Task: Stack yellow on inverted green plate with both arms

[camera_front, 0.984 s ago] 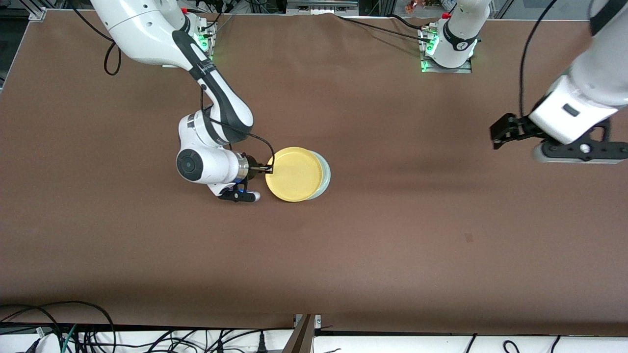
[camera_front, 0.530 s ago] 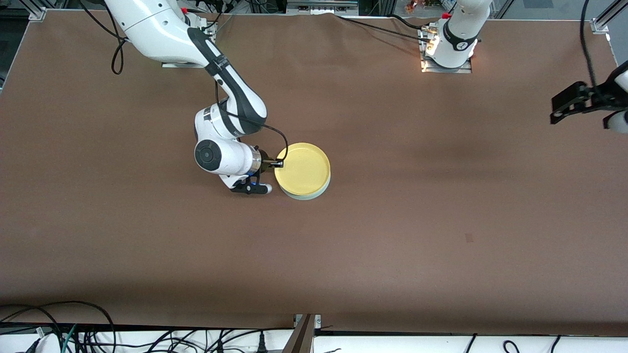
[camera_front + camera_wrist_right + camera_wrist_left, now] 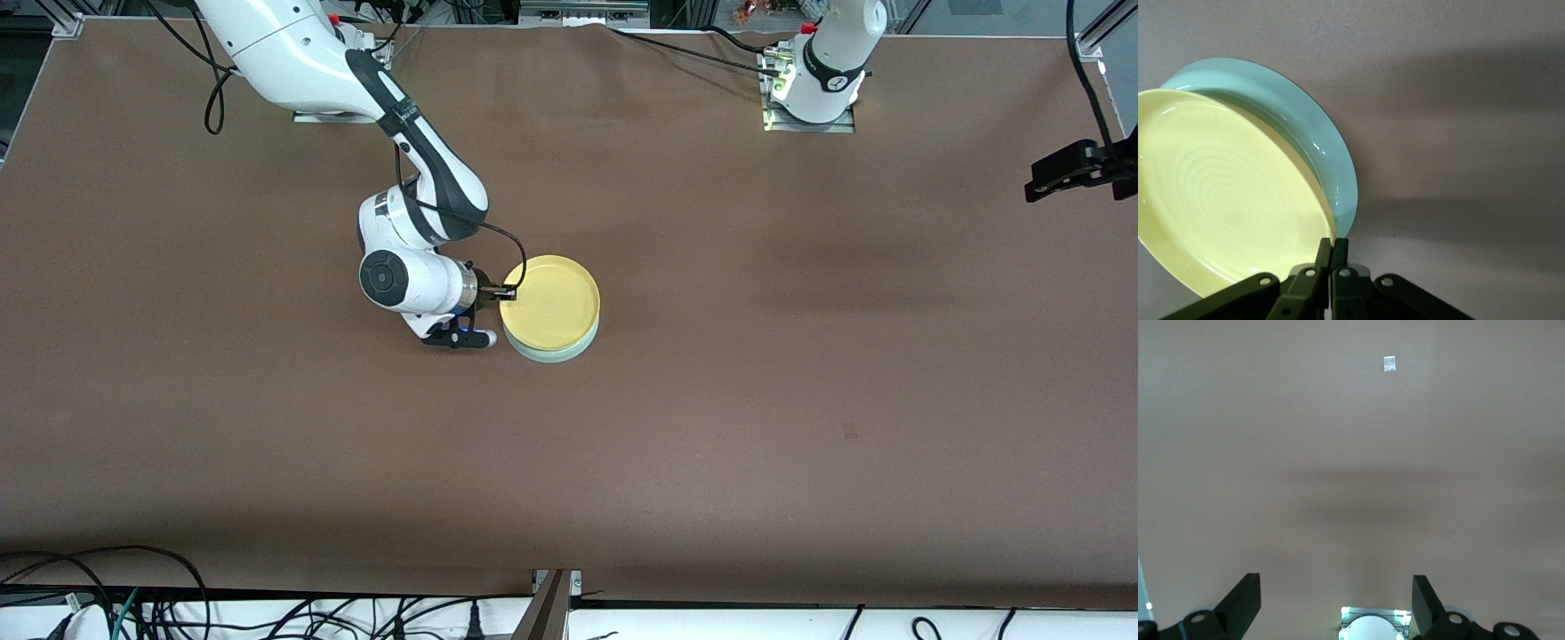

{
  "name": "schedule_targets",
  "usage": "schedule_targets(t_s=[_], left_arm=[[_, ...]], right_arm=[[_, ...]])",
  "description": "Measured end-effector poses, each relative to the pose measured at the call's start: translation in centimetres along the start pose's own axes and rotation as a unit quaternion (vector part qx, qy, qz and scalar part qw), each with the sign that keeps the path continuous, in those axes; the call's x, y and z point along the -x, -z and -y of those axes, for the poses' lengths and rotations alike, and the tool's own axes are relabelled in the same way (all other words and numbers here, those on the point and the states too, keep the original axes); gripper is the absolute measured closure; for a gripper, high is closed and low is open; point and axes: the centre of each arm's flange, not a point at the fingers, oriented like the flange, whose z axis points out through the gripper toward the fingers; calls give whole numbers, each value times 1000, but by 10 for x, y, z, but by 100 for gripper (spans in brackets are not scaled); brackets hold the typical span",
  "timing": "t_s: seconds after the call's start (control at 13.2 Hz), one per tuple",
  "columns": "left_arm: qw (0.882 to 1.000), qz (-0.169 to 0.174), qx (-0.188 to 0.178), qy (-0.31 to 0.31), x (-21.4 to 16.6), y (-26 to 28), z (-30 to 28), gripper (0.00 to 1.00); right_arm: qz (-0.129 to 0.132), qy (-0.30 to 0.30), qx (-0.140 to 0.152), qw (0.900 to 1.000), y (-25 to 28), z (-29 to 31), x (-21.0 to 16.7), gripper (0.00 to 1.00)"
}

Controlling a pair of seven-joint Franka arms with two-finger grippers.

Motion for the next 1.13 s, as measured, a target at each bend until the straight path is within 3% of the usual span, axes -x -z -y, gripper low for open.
schedule_targets(t_s=[0.61, 0.76, 0.98, 1.13], left_arm=[[998, -62, 20, 7, 5, -3, -24, 0], [996, -85, 28, 10, -1, -1, -22, 0], [995, -86, 41, 14, -6, -6, -20, 0], [995, -85, 41, 13, -8, -8, -20, 0]], right_arm=[[-16, -3, -4, 1000, -5, -4, -4, 98], [-17, -3, -4, 1000, -4, -4, -4, 84], [-28, -3, -8, 1000, 6, -3, -7, 49], [-34, -3, 1, 999, 41, -10, -17, 28]])
